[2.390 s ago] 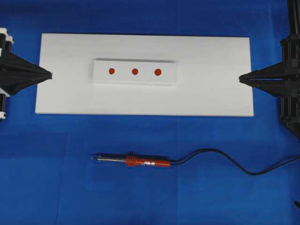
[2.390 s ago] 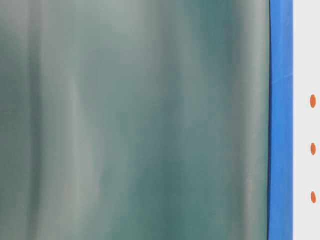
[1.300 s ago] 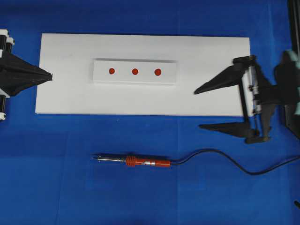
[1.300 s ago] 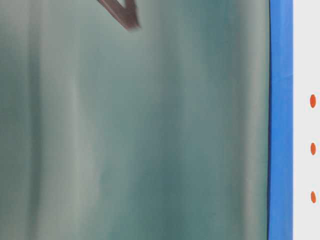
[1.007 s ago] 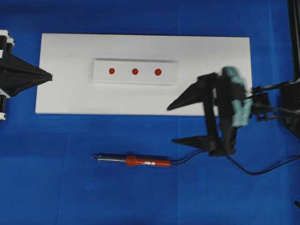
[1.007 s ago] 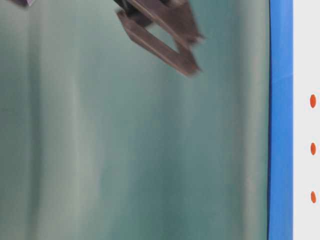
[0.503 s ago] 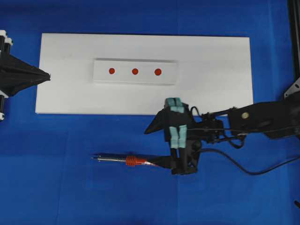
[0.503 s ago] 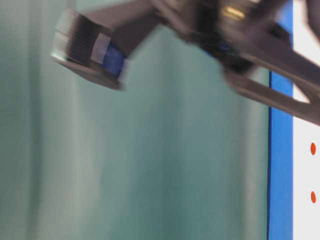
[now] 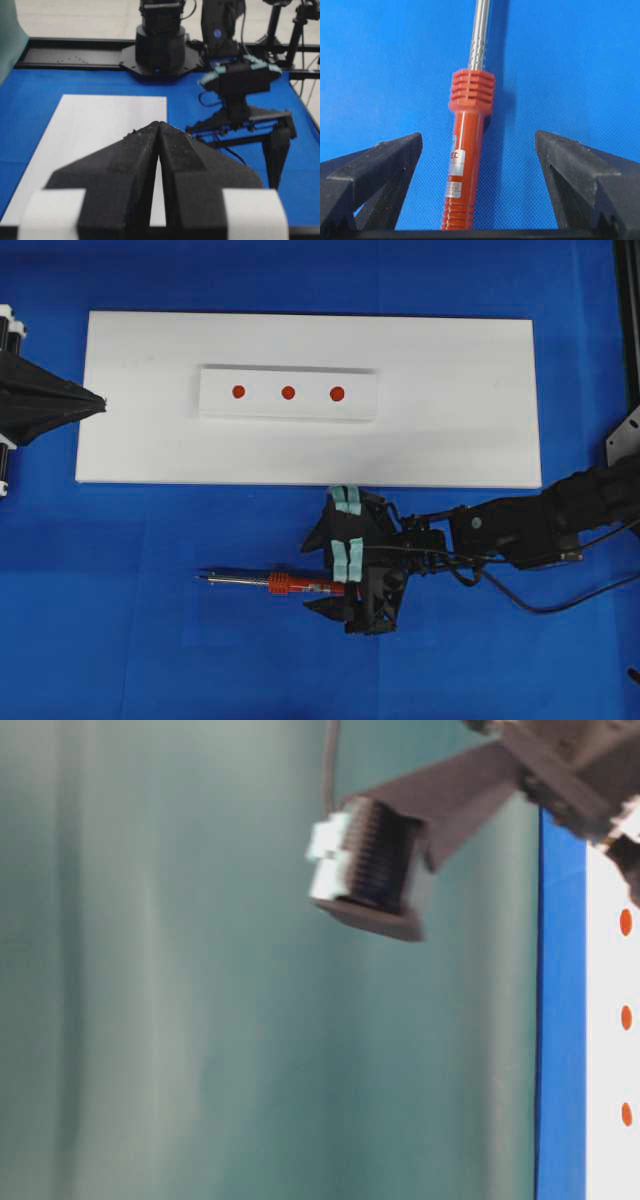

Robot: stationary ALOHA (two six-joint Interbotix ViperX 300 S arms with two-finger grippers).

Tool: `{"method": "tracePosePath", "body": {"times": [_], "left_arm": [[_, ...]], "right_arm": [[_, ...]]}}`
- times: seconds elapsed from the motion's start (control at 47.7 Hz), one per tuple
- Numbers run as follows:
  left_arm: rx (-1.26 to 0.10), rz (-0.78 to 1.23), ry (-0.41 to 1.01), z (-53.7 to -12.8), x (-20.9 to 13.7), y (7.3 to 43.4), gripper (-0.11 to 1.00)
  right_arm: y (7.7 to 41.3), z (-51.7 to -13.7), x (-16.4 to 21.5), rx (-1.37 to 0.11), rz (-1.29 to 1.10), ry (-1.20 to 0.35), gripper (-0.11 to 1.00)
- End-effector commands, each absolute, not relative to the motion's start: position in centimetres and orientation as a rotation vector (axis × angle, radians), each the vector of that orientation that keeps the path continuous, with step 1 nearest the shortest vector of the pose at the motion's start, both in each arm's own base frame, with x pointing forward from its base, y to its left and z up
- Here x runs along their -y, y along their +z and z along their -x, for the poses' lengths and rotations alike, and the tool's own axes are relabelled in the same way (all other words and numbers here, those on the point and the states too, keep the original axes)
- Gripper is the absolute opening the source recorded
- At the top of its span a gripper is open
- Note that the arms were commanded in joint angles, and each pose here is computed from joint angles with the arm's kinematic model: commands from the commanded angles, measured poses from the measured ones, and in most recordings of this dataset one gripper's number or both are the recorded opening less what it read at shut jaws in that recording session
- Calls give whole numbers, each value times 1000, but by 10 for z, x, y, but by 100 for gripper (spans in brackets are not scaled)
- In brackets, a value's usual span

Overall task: Touch the tip of the soldering iron to the mark.
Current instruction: 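Close the right gripper around the red handle, then lift the soldering iron and carry it over the white strip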

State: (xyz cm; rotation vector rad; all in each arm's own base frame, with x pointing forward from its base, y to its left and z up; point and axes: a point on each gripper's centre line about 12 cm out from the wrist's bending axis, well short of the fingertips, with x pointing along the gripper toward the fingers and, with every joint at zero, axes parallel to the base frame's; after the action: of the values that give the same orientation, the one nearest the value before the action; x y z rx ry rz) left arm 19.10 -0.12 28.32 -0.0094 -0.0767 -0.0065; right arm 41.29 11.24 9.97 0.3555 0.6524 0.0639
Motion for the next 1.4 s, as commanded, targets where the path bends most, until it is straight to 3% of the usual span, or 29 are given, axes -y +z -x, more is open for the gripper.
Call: {"method": "tracePosePath", "body": {"times": [0.0, 0.315, 0.44, 0.482, 0.629, 0.734, 1.048, 1.384], "left_arm": [[94, 8, -5, -192, 1, 288, 0], [94, 6, -5, -192, 1, 288, 0], [94, 6, -5, -192, 1, 288, 0], [94, 6, -5, -192, 1, 288, 0], [92, 6, -5, -192, 1, 287, 0], [95, 6, -5, -192, 1, 288, 0], [92, 5, -5, -192, 1, 288, 0], [87, 5, -5, -191, 1, 286, 0]], "right_arm": [[110, -421, -116, -610, -371, 70, 88], [98, -421, -118, -636, -367, 65, 84], [95, -423, -119, -639, -364, 65, 76], [96, -424, -119, -637, -361, 67, 70], [95, -428, -120, -637, -356, 70, 28], [93, -426, -120, -643, -354, 70, 7], [100, -426, -120, -631, -355, 74, 6], [159, -411, -103, -643, -357, 85, 6]]}}
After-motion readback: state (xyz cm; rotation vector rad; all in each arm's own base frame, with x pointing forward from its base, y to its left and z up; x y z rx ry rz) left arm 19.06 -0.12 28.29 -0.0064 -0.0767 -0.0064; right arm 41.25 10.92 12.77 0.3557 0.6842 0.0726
